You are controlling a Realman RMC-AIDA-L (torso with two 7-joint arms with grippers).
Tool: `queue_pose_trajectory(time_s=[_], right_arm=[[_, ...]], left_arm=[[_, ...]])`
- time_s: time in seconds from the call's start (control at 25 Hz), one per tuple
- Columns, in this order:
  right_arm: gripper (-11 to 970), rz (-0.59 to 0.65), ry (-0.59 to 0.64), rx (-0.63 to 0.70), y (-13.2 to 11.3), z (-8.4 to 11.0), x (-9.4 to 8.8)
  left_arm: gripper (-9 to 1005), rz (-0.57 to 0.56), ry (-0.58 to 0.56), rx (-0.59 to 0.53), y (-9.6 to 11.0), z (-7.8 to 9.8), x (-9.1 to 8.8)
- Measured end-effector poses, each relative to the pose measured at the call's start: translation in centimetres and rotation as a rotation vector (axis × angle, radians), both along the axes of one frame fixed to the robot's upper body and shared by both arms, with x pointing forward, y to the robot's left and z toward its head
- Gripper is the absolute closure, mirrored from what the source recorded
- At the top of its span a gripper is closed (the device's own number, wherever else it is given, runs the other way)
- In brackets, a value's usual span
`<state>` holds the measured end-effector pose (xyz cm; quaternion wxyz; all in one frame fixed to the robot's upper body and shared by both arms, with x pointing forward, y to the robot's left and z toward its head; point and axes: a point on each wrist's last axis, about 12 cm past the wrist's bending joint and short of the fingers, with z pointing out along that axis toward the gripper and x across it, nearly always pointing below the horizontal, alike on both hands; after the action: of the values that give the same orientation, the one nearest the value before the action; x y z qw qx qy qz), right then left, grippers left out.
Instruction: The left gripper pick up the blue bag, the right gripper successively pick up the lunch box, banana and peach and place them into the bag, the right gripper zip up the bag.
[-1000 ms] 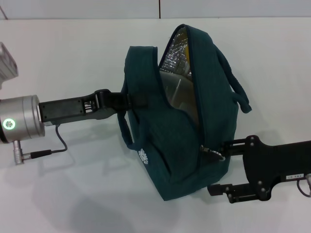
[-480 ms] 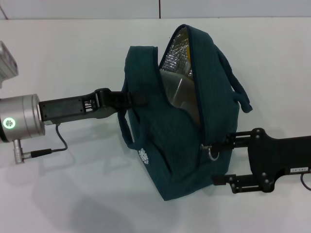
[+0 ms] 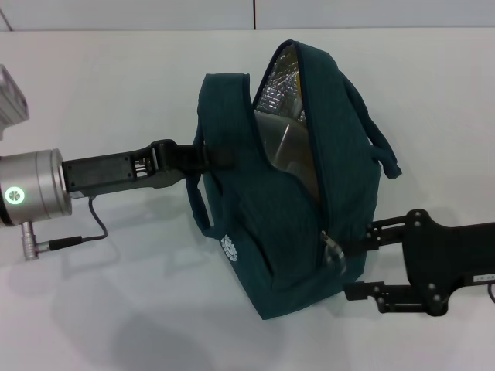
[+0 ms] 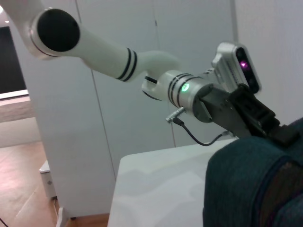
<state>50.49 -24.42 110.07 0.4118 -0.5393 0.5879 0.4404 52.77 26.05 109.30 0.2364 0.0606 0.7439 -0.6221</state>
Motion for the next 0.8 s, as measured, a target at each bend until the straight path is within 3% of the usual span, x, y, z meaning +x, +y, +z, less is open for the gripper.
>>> queue_pose_trajectory(time_s=[0.12, 0.4, 0.8], right_arm=[[464, -0.005, -0.001, 0.009, -0.5, 0.2, 0.0], [462, -0.053, 0.005, 0.021, -1.3, 0.2, -0.1], [456, -0.042, 0.011, -0.018, -0.2, -0.5, 0.3]], left_arm=[[951, 0.0, 0.0, 0.0, 0.0, 0.0, 0.0], [951, 0.001, 0.001, 0.0, 0.0, 0.0, 0.0], [951, -0.005, -0.004, -0.001, -0.2, 0.1, 0.1]])
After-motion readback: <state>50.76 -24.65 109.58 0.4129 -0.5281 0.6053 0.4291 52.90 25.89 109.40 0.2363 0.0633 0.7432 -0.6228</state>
